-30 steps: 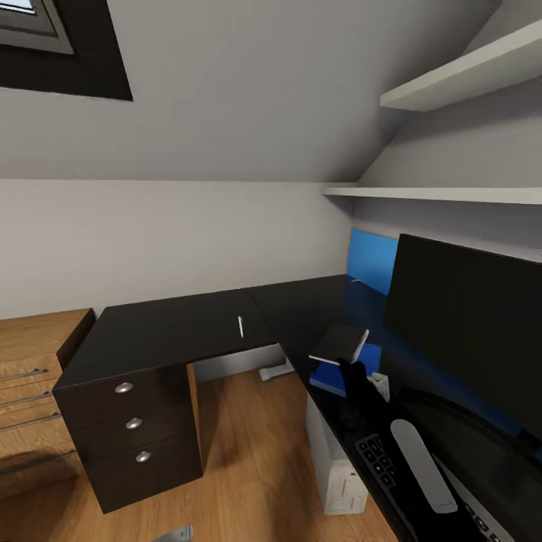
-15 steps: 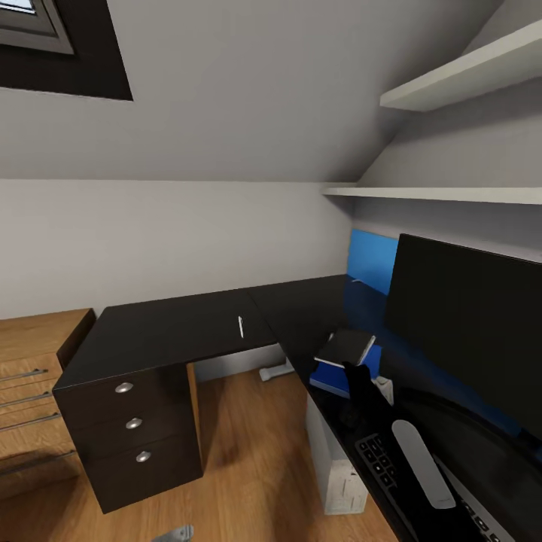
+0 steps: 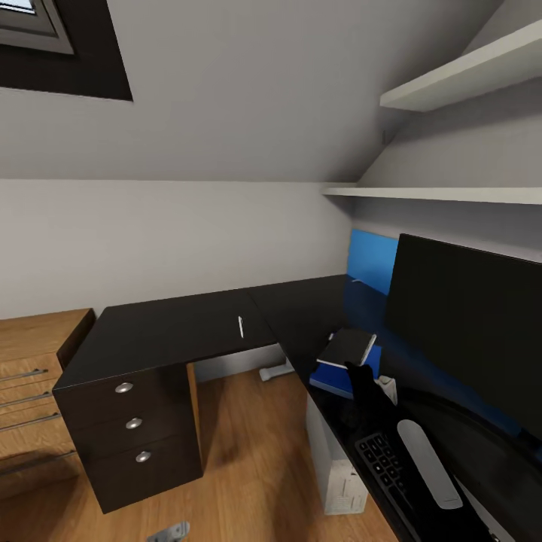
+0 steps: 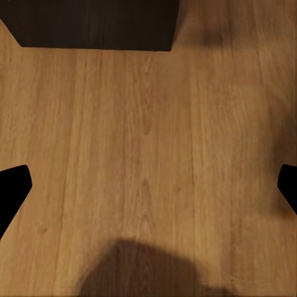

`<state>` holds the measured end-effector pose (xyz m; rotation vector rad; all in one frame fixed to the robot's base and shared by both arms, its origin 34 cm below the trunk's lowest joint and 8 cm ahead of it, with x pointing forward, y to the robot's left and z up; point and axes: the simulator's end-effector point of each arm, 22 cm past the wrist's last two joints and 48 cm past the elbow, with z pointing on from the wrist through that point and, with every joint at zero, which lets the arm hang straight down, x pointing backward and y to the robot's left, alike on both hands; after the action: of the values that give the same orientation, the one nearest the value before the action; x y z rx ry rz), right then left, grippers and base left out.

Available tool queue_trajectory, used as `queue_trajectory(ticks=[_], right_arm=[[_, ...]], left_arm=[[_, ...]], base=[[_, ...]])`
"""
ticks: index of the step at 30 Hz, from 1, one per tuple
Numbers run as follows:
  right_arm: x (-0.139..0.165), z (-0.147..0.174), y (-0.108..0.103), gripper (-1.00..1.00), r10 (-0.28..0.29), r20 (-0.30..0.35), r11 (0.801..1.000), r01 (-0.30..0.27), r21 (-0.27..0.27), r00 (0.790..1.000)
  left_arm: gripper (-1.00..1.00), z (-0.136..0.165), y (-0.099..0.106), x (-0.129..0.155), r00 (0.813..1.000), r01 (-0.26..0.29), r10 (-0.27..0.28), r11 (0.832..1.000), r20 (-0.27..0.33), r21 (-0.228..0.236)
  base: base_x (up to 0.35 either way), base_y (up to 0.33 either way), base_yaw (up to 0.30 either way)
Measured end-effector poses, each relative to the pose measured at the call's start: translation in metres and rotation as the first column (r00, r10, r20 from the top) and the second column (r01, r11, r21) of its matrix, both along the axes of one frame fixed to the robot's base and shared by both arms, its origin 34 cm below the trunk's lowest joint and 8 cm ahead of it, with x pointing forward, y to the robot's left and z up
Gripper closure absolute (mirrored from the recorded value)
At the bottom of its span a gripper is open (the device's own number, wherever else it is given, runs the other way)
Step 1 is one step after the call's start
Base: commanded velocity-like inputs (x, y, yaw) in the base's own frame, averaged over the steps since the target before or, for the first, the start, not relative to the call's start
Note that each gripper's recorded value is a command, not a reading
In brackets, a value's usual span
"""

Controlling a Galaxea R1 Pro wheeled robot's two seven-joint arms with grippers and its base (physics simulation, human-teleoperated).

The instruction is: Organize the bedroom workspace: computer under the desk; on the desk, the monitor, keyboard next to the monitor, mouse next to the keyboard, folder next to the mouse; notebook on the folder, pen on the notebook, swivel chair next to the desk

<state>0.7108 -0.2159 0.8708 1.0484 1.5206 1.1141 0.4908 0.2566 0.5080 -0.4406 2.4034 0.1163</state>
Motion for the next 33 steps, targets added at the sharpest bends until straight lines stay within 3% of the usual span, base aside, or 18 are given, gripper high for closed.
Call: queue_trajectory(ticks=[11, 21, 33], right_arm=[[-0.001, -0.027, -0.002, 1.00, -0.003, -0.057, 1.000, 0.004, 0.001, 0.998], [-0.001, -0.030, -0.003, 1.00, -0.005, -0.062, 1.000, 0.005, 0.002, 0.998], [0.000, -0.031, -0.022, 1.00, -0.046, -0.064, 0.999, 0.047, 0.018, 0.997]], left_arm=[[-1.00, 0.004, 0.002, 0.004, 1.000, -0.005, 0.005, 1.000, 0.026, 0.003], [-1.00, 0.004, 0.002, 0.004, 1.000, -0.006, 0.005, 1.000, 0.026, 0.004], [-1.00, 0.004, 0.002, 0.004, 1.000, -0.006, 0.006, 1.000, 0.026, 0.004]], base=[[0.149, 0.000, 0.000], [0.030, 0.000, 0.000], [0.001, -0.120, 0.000]])
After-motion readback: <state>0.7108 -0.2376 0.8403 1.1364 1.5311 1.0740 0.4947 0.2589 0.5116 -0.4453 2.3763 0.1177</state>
